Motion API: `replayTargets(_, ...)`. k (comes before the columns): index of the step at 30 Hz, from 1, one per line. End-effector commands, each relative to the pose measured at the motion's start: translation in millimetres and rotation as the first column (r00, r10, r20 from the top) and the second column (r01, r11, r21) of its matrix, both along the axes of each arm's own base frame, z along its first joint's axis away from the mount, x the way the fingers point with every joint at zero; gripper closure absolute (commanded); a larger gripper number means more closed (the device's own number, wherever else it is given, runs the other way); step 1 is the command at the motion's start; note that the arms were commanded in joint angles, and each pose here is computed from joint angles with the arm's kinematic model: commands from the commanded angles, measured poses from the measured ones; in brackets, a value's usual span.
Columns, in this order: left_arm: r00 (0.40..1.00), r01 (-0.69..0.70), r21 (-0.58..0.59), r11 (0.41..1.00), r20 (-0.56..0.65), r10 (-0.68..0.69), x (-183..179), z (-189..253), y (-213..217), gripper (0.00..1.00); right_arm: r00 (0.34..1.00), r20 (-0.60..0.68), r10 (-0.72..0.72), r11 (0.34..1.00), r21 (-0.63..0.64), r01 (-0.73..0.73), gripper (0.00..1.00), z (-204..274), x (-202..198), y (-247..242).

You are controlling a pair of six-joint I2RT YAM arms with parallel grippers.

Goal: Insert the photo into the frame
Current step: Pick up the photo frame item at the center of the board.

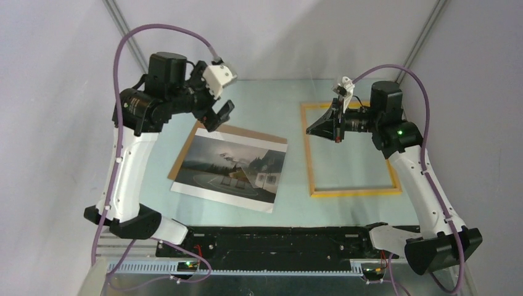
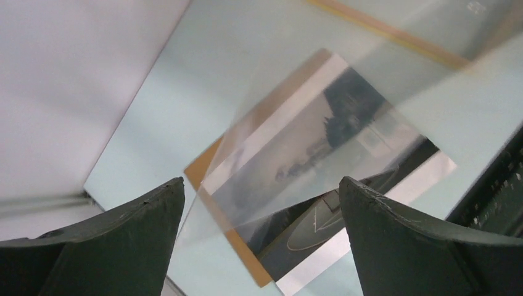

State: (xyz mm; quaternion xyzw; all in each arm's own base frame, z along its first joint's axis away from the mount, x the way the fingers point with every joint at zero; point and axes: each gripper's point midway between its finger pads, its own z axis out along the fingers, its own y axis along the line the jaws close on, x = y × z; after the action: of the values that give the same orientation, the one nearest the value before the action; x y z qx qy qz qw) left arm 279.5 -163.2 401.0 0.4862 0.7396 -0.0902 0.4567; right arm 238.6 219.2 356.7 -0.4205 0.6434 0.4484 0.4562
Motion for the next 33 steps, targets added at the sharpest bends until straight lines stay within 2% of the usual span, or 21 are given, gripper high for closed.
replayTargets(1, 0.972, -0.214, -0.154, 0.965, 0.060, 0.225, 31, 34, 27, 0.00, 1.000, -0.004, -0.022, 0.997, 0.067, 0.022, 1.00, 19, 9, -5)
replayTargets(6, 0.919, -0.380, -0.275, 0.883, -0.005, 0.394, 56, 35, 56, 0.00, 0.997, -0.047, -0.065, 0.991, 0.118, 0.070, 1.00, 28, 21, -18)
replayTargets(10, 0.908, -0.413, -0.338, 0.846, -0.082, 0.410, 66, 20, 61, 0.00, 0.994, -0.063, -0.086, 0.986, 0.139, 0.094, 1.00, 34, 26, -25)
replayTargets(15, 0.936, -0.341, -0.378, 0.860, -0.219, 0.275, 64, -22, 35, 0.00, 0.993, -0.068, -0.096, 0.980, 0.169, 0.106, 1.00, 43, 29, -29)
replayTargets(19, 0.942, -0.291, -0.439, 0.850, -0.288, 0.174, 66, -35, 15, 0.00, 0.989, -0.102, -0.106, 0.971, 0.202, 0.125, 1.00, 50, 34, -33)
replayTargets(27, 0.946, -0.185, -0.554, 0.811, -0.324, -0.005, 71, -45, -15, 0.00, 0.985, -0.140, -0.099, 0.955, 0.263, 0.133, 1.00, 62, 39, -42)
replayTargets(33, 0.924, -0.160, -0.618, 0.770, -0.368, -0.103, 78, -56, -32, 0.00, 0.984, -0.153, -0.096, 0.948, 0.288, 0.137, 1.00, 67, 42, -43)
